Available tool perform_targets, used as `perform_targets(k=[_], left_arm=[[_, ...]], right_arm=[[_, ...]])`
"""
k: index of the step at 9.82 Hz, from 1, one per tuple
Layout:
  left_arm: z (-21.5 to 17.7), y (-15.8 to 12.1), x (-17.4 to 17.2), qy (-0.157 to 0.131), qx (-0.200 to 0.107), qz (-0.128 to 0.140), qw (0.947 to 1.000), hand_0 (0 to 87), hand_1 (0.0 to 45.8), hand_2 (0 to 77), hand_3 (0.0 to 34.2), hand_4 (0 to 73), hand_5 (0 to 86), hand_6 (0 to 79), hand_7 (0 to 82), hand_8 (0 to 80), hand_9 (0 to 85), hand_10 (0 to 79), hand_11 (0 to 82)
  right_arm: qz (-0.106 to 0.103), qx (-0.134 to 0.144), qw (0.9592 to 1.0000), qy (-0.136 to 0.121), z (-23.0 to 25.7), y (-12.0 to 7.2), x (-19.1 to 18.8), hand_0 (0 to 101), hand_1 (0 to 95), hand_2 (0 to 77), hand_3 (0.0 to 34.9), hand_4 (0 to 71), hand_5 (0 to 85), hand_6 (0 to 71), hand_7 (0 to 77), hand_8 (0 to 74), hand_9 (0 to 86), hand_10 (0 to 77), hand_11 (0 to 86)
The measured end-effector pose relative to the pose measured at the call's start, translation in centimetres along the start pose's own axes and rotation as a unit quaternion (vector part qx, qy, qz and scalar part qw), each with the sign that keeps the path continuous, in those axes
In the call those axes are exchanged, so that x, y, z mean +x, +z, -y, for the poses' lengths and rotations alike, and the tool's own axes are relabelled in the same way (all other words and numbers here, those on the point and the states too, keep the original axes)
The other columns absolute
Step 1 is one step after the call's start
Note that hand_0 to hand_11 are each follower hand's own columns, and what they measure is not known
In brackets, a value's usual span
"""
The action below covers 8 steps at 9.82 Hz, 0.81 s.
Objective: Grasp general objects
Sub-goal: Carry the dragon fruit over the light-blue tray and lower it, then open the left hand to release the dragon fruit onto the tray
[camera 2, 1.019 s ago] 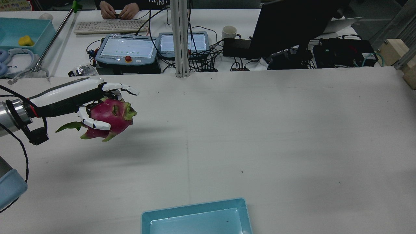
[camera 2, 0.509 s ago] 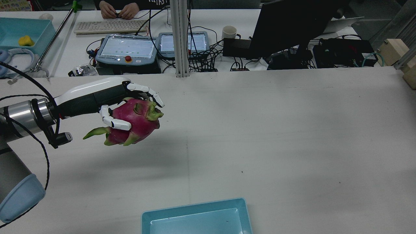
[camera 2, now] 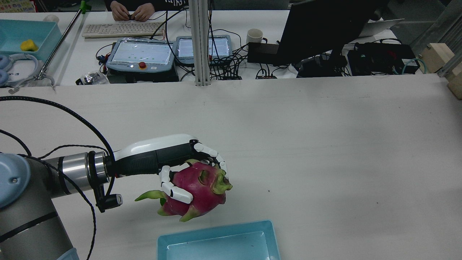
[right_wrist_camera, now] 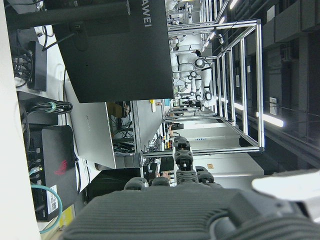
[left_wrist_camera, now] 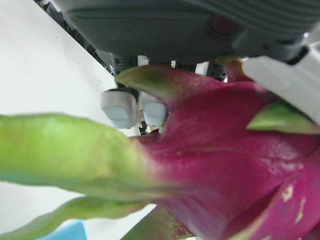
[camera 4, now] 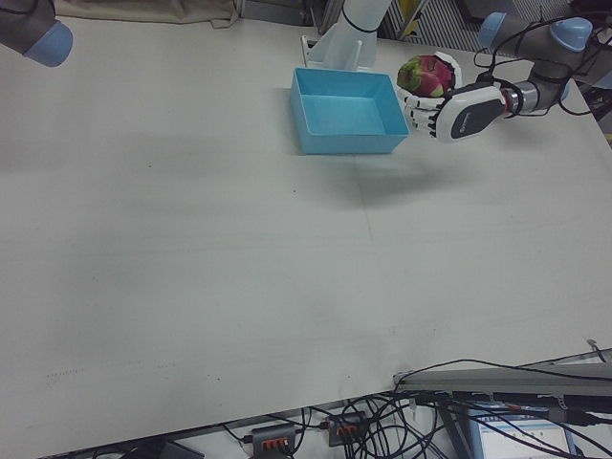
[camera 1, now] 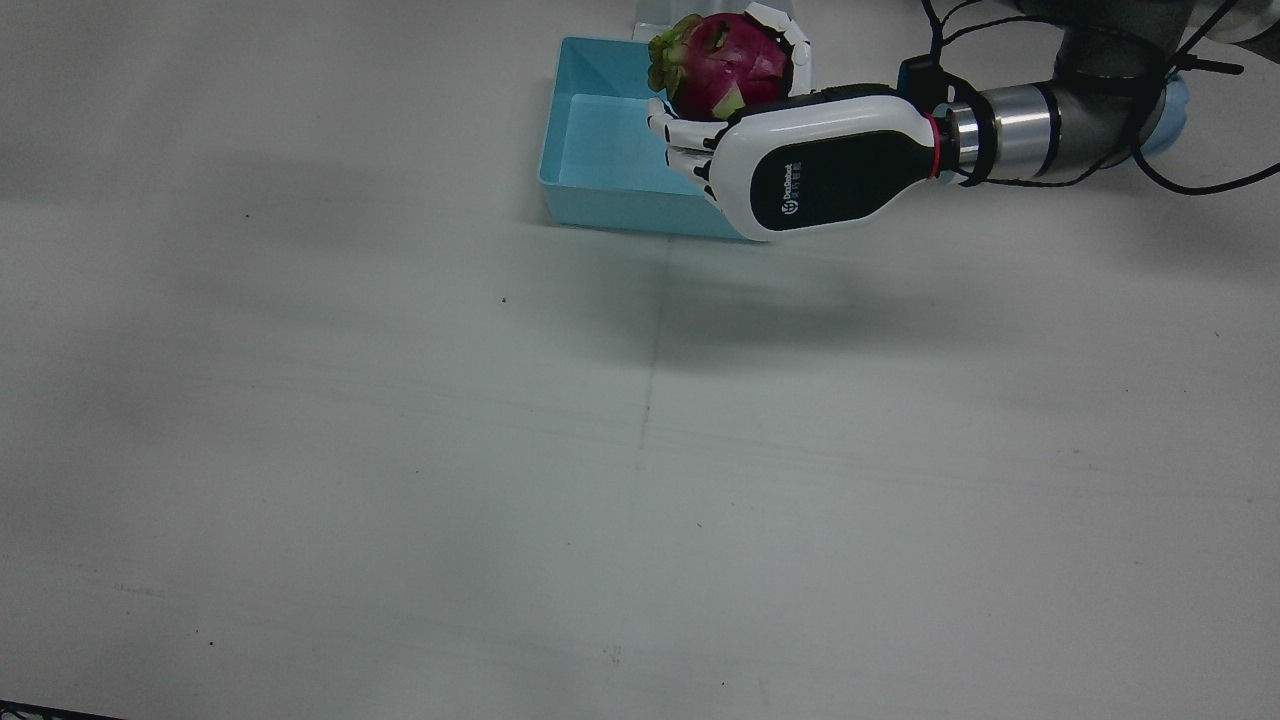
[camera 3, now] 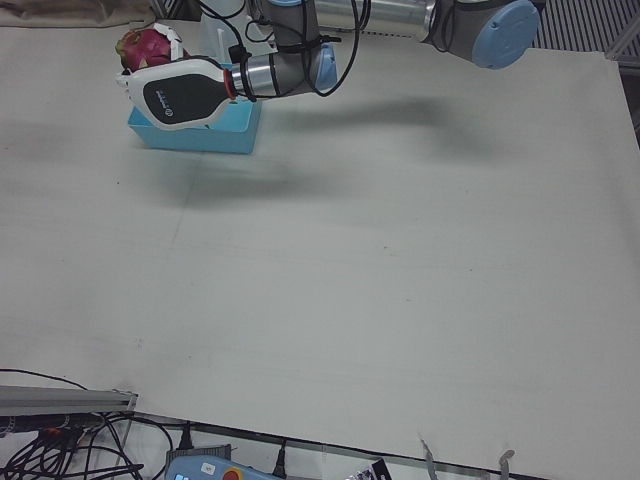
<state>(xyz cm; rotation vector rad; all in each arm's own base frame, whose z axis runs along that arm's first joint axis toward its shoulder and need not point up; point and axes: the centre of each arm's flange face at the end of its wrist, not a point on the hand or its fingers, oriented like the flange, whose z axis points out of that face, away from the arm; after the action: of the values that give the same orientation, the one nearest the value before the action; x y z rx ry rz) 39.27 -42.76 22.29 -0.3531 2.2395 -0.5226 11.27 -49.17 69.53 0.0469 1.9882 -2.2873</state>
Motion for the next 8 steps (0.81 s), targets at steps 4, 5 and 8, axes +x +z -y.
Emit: perform_targets(k=[4,5,8], left_arm=[[-3.4,1.9,-3.7,-0.037,-0.044,0.033,0.9978,57.2,0.0,36.5,0.0,30.5,31.1,57.3,48.0,69.8,71.4,70.4,70.4],[-4.1,2.1,-4.5,-0.042,-0.054,0.04,0.9969,59.9,0.0,36.5,0.0,31.6,31.1,56.7,48.0,69.8,72.0,70.4,70.4],[-5.1,2.5,-5.6,-0.048,-0.072,0.044,0.9953,60.5,0.0,36.5,0.0,18.0,9.8,57.3,48.0,60.0,74.2,55.6,52.9]], right_arm=[[0.0,0.0,1.0,0.0,0.0,0.0,0.0,0,5.4,1.6,0.0,0.0,0.5,0.0,0.0,0.0,0.5,0.0,0.5],[0.0,0.0,1.0,0.0,0.0,0.0,0.0,0,5.4,1.6,0.0,0.0,0.5,0.0,0.0,0.0,1.1,0.0,0.5],[0.0,0.0,1.0,0.0,0.0,0.0,0.0,0,5.4,1.6,0.0,0.0,0.5,0.0,0.0,0.0,0.5,0.0,0.5]])
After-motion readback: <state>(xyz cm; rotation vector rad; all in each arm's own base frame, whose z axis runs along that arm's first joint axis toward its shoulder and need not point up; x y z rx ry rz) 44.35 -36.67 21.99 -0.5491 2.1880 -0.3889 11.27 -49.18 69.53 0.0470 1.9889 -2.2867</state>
